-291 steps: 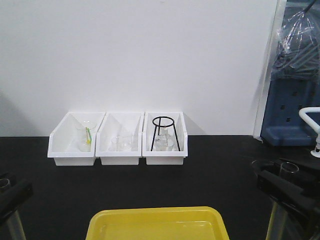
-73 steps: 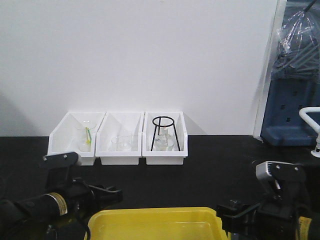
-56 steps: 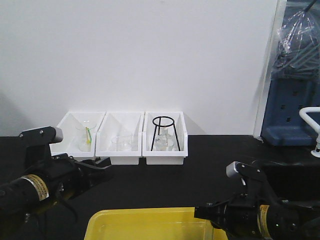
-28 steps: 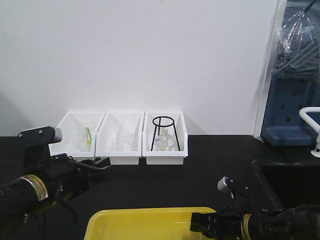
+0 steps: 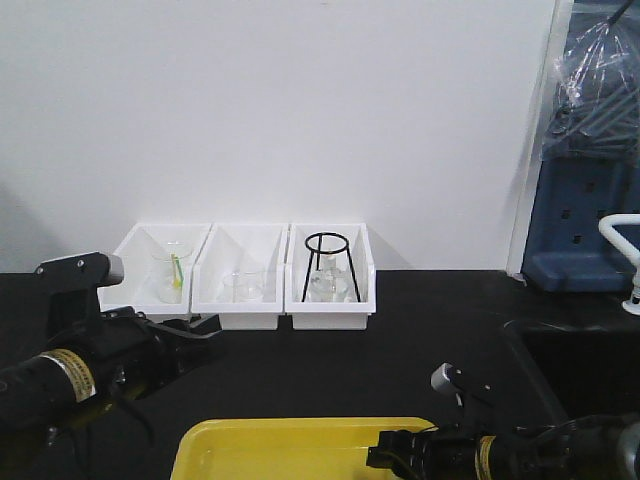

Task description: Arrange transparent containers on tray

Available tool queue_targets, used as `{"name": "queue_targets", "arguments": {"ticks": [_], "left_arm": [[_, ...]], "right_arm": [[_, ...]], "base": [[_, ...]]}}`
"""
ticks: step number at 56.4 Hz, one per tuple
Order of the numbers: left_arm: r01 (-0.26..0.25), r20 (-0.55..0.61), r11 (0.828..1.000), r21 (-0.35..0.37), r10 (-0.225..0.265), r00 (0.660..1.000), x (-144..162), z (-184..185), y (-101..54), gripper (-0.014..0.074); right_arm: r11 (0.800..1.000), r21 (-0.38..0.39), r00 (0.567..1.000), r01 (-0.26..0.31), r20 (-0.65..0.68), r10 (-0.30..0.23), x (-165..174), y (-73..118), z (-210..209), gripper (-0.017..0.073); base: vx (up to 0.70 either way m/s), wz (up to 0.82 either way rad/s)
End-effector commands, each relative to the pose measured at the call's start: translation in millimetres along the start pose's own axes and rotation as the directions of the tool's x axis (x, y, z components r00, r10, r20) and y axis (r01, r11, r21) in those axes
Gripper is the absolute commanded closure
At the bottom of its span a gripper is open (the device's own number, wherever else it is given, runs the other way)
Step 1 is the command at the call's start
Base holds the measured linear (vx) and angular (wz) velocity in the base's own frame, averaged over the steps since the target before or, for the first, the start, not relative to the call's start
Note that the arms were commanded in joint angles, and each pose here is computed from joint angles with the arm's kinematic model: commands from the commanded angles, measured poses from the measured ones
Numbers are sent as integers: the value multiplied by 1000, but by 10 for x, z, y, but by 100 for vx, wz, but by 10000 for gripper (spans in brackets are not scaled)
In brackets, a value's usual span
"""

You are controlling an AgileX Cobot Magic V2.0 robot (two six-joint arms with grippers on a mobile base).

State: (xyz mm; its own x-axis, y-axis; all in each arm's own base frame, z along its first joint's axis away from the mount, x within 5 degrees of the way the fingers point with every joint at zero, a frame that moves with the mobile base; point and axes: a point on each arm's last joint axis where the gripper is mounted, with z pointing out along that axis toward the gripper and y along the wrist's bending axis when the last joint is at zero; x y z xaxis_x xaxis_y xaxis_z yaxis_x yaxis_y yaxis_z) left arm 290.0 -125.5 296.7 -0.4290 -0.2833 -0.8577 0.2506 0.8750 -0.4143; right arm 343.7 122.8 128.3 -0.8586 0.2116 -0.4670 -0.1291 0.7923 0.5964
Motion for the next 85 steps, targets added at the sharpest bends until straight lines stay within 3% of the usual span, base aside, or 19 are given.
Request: {"name": "queue_targets", "arguments": {"ticks": [1,8,16,21,28,35,37,45,50,53,57,74,85], "left_arm": [[-6,121,997,75,-3,993,-226,-105,-131,228],[-7,120,997,74,-2,993,-225,-105,-130,228],[-8,100,998,60,2,995,-209,-106,-118,239],[-49,66,998,37,47,997,-178,-108,-101,274],[-121,31,993,13,120,992,-170,-166,-104,391],[-186,34,983,-3,186,982,-233,-304,-121,563],[-208,42,978,-9,209,977,-265,-368,-131,603],[-265,17,962,-66,267,964,-322,-568,-112,601],[-311,-47,942,-127,307,950,-293,-699,-48,602],[-361,-82,922,-140,352,932,-236,-781,-8,602],[-397,-104,909,-129,386,917,-111,-894,41,602],[-381,-7,923,-58,381,925,446,-1469,228,602],[-380,76,924,-48,382,921,520,-1695,255,602]], "right_arm": [[1000,-9,998,26,58,-25,-129,90,-103,-18],[999,-46,998,27,59,-25,-136,134,-117,-34],[980,-148,989,130,94,-117,-216,324,-231,15],[962,-191,974,197,150,-170,-286,482,-401,102],[932,-199,935,302,254,-248,-393,725,-748,316],[891,-145,863,430,356,-359,-456,957,-1171,575],[880,-113,837,460,386,-388,-469,1015,-1304,573],[819,-1,739,573,431,-517,-435,1171,-1715,572],[777,59,689,627,424,-588,-359,1237,-1947,572],[791,54,694,610,445,-566,-301,1259,-2049,572],[789,65,684,610,459,-567,-199,1252,-2147,572],[768,163,652,619,438,-619,375,965,-2297,572],[759,205,624,618,460,-632,458,936,-2386,572]], "base": [[0,0],[0,0],[0,0],[0,0],[0,0],[0,0],[0,0],[0,0],[0,0],[0,0],[0,0],[0,0],[0,0]]}}
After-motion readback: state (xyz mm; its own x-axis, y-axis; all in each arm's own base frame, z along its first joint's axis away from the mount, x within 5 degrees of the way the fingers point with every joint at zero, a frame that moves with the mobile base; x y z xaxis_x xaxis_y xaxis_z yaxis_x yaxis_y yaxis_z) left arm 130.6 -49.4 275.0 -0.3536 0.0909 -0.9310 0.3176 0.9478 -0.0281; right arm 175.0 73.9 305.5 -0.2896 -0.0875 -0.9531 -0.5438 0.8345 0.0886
